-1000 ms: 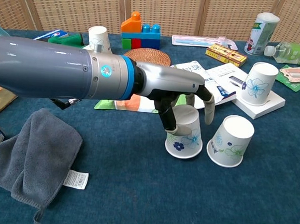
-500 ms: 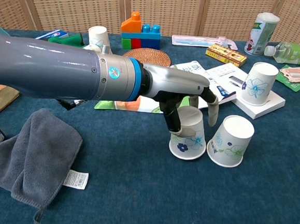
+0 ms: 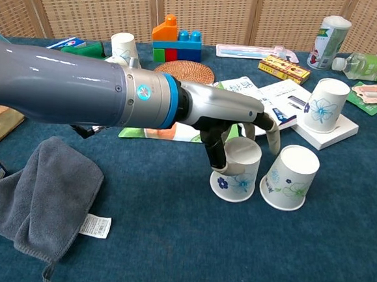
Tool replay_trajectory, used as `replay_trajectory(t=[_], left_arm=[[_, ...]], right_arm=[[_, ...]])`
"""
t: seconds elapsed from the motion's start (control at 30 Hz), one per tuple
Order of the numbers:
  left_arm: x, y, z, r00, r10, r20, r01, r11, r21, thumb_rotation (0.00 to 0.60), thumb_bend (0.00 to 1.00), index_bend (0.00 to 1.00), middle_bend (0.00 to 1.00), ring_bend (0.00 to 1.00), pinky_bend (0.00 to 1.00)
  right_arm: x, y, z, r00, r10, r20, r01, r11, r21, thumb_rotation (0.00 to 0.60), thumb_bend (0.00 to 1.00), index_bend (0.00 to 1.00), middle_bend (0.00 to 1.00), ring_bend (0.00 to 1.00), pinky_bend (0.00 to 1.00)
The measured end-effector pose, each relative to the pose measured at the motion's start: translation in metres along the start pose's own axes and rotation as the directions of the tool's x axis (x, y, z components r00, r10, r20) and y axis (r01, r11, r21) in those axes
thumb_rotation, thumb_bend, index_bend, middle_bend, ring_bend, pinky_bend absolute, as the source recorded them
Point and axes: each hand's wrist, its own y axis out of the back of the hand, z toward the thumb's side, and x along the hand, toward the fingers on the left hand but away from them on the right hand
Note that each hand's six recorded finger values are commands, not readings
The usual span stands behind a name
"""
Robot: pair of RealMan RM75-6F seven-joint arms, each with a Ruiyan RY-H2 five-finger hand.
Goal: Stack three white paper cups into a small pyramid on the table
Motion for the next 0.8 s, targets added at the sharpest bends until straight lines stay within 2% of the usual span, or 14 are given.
replay_trajectory(t=[0.27,0.47,0.67,0.8], left_arm=[[-0.004,0.003,-0.001,1.000,0.014,0.002,-0.014,1.000,-0.013,0.600,0.47,0.13,0.00,0.11,0.39],[-0.014,0.009,-0.006,0.999,0.037,0.003,-0.037,0.999,-0.024,0.600,0.47,0.08,0.00,0.01,0.33],[-0.037,0.021,-0.020,0.997,0.079,-0.013,-0.079,0.996,-0.044,0.600,0.47,0.04,0.00,0.00,0.29],[-0.064,0.031,-0.036,0.992,0.121,-0.037,-0.123,0.991,-0.049,0.600,0.47,0.04,0.00,0.00,0.28]], right_arm=[[0.001,0.001,0.001,1.000,-0.002,-0.004,0.002,1.000,-0.003,0.600,0.38,0.17,0.19,0.03,0.22],[0.000,0.004,0.001,1.000,-0.009,-0.003,0.009,1.000,-0.007,0.600,0.38,0.17,0.19,0.03,0.22],[-0.005,0.007,0.004,1.000,-0.002,-0.014,0.002,1.000,0.000,0.600,0.38,0.17,0.19,0.03,0.22],[-0.012,0.006,0.009,0.999,0.011,-0.031,-0.011,1.000,0.004,0.600,0.38,0.14,0.18,0.02,0.22]])
